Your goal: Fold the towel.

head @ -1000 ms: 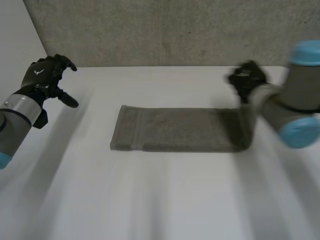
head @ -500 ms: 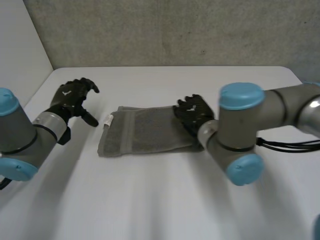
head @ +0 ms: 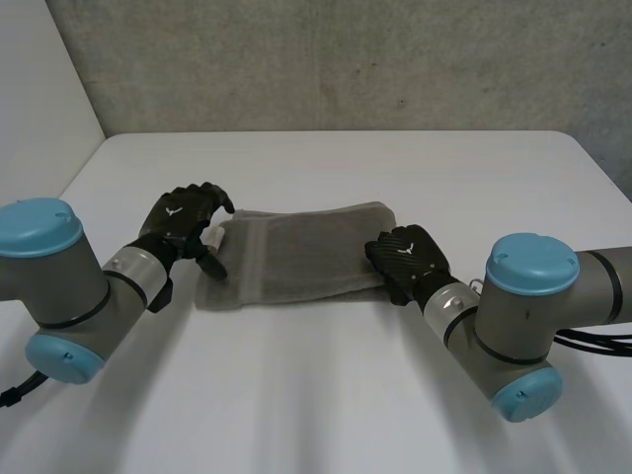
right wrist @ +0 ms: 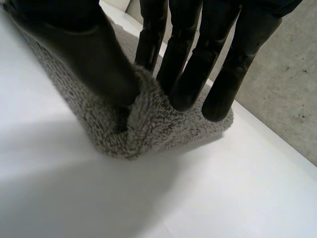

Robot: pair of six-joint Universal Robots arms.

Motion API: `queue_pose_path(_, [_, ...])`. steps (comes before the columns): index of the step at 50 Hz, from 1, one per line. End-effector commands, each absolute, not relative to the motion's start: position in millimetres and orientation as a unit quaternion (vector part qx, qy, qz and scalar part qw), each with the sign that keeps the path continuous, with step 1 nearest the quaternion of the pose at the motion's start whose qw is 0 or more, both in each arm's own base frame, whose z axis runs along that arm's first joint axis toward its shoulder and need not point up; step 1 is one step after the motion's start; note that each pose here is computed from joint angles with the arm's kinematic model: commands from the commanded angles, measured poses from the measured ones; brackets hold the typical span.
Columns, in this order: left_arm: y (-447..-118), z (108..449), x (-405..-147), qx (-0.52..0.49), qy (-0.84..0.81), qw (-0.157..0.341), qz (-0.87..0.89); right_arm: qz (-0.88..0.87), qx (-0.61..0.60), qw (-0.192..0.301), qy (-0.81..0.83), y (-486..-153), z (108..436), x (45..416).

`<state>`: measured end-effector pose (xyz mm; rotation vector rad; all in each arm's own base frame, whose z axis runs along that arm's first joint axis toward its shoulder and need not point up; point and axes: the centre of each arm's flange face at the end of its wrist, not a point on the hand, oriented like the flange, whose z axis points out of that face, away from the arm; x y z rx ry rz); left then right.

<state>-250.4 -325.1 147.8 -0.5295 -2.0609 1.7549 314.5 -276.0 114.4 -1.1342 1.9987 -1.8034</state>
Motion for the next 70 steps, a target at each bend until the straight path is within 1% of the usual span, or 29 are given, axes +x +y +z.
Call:
queue_pose_path(1, [-324,149,-250,-0.188,-0.733,0.19,0.625,-0.606,-0.379,0.09,0.693,-283,114,298])
queue_pose_path(5, [-324,152,-250,-0.188,-0.731,0.19,0.628,-0.596,-0.386,0.07,0.701,-280,121,282])
queue_pose_path(10, [-325,159,-250,-0.187,-0.724,0.191,0.636,-0.528,-0.44,0.014,0.726,-261,122,242])
queue_pose_path(13, [-325,168,-249,-0.186,-0.717,0.191,0.644,-0.504,-0.459,0.002,0.732,-256,123,231])
queue_pose_path(15, [-325,173,-249,-0.186,-0.712,0.192,0.649,-0.467,-0.493,-0.026,0.734,-253,129,214])
queue_pose_path(20, [-327,196,-249,-0.182,-0.691,0.193,0.672,-0.471,-0.509,-0.053,0.719,-258,148,210])
queue_pose_path(22, [-329,203,-250,-0.181,-0.684,0.194,0.679,-0.504,-0.514,-0.048,0.692,-259,167,227])
queue_pose_path(23, [-330,211,-251,-0.181,-0.676,0.194,0.687,-0.504,-0.514,-0.048,0.692,-259,167,227])
queue_pose_path(25, [-331,219,-252,-0.181,-0.669,0.194,0.694,-0.538,-0.52,-0.009,0.663,-247,184,260])
queue_pose_path(26, [-331,224,-254,-0.182,-0.665,0.196,0.697,-0.538,-0.52,-0.009,0.663,-247,184,260])
queue_pose_path(27, [-329,227,-259,-0.185,-0.664,0.199,0.696,-0.55,-0.52,0.014,0.653,-239,189,276])
queue_pose_path(28, [-329,227,-259,-0.185,-0.664,0.199,0.696,-0.55,-0.52,0.014,0.653,-239,189,277])
queue_pose_path(29, [-326,229,-263,-0.189,-0.664,0.203,0.694,-0.561,-0.524,0.038,0.639,-229,193,294])
queue_pose_path(30, [-326,229,-263,-0.189,-0.664,0.203,0.694,-0.568,-0.535,0.064,0.622,-215,190,314])
queue_pose_path(31, [-324,232,-266,-0.191,-0.663,0.206,0.694,-0.568,-0.535,0.065,0.622,-215,190,315])
queue_pose_path(33, [-324,234,-268,-0.189,-0.663,0.208,0.694,-0.58,-0.564,0.106,0.579,-185,180,352])
queue_pose_path(34, [-324,235,-268,-0.182,-0.663,0.208,0.695,-0.58,-0.564,0.107,0.578,-184,180,352])
queue_pose_path(35, [-325,233,-267,-0.174,-0.667,0.21,0.694,-0.584,-0.577,0.125,0.558,-168,173,367])
queue_pose_path(36, [-325,233,-267,-0.173,-0.667,0.21,0.694,-0.584,-0.577,0.125,0.557,-168,173,367])
queue_pose_path(38, [-325,231,-267,-0.163,-0.672,0.215,0.69,-0.592,-0.588,0.143,0.532,-149,162,384])
queue_pose_path(40, [-325,228,-267,-0.16,-0.676,0.217,0.686,-0.596,-0.588,0.142,0.528,-147,158,388])
queue_pose_path(47, [-327,224,-267,-0.159,-0.679,0.217,0.684,-0.603,-0.576,0.129,0.536,-149,151,387])
queue_pose_path(57, [-327,214,-269,-0.161,-0.686,0.217,0.675,-0.601,-0.553,0.125,0.564,-152,162,377])
queue_pose_path(63, [-322,209,-272,-0.163,-0.693,0.221,0.667,-0.608,-0.488,0.119,0.615,-182,184,344])
queue_pose_path(65, [-312,209,-284,-0.177,-0.691,0.235,0.66,-0.61,-0.47,0.113,0.628,-191,189,332])
queue_pose_path(67, [-305,209,-291,-0.184,-0.689,0.243,0.657,-0.606,-0.433,0.089,0.661,-212,194,305])
queue_pose_path(68, [-305,209,-291,-0.184,-0.689,0.243,0.657,-0.606,-0.433,0.088,0.661,-212,194,304])
queue_pose_path(69, [-298,210,-298,-0.191,-0.687,0.252,0.654,-0.598,-0.414,0.075,0.682,-224,193,289])
queue_pose_path(70, [-291,211,-305,-0.199,-0.685,0.262,0.65,-0.598,-0.413,0.075,0.683,-224,193,289])
